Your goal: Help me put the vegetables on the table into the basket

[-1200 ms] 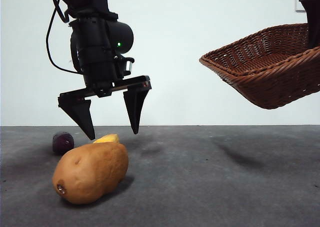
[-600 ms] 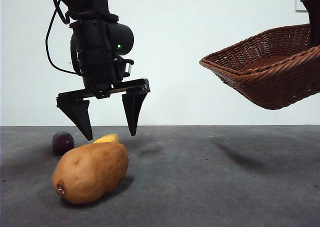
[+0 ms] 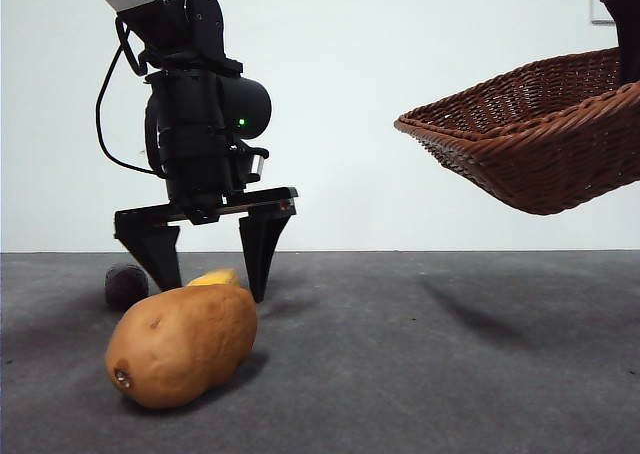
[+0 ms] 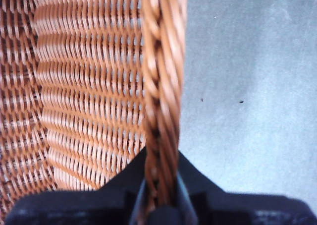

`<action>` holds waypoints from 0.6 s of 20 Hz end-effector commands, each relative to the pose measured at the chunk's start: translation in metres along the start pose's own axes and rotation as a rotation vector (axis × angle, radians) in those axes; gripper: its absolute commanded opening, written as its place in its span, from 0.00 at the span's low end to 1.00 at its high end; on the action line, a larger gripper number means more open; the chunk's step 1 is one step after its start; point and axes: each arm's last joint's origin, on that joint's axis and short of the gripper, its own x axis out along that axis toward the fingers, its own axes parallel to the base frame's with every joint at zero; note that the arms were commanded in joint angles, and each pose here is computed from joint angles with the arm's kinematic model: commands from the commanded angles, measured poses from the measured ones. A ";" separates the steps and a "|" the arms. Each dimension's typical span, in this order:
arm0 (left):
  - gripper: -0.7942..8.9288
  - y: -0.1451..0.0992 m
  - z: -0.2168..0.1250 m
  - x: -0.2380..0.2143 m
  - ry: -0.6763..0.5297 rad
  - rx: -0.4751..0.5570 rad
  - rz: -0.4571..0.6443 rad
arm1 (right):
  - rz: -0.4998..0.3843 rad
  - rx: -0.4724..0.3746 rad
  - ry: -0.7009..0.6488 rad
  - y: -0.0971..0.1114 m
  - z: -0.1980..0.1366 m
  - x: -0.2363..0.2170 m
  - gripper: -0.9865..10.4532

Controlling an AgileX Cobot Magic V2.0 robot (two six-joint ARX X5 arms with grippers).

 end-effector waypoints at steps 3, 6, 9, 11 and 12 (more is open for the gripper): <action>0.07 -0.001 0.001 0.004 0.002 0.019 0.006 | 0.010 -0.007 -0.016 0.001 0.000 -0.003 0.08; 0.07 -0.002 0.003 0.000 -0.002 0.027 -0.023 | 0.001 -0.008 -0.017 0.001 0.000 -0.003 0.08; 0.07 -0.010 0.010 -0.028 -0.002 0.078 -0.164 | -0.055 -0.003 -0.019 -0.001 0.000 -0.003 0.08; 0.07 -0.019 0.017 -0.055 -0.035 0.103 -0.291 | -0.085 0.006 -0.019 -0.002 0.000 -0.003 0.08; 0.07 -0.028 0.019 -0.068 -0.062 0.129 -0.371 | -0.117 0.017 -0.021 -0.003 0.001 -0.003 0.08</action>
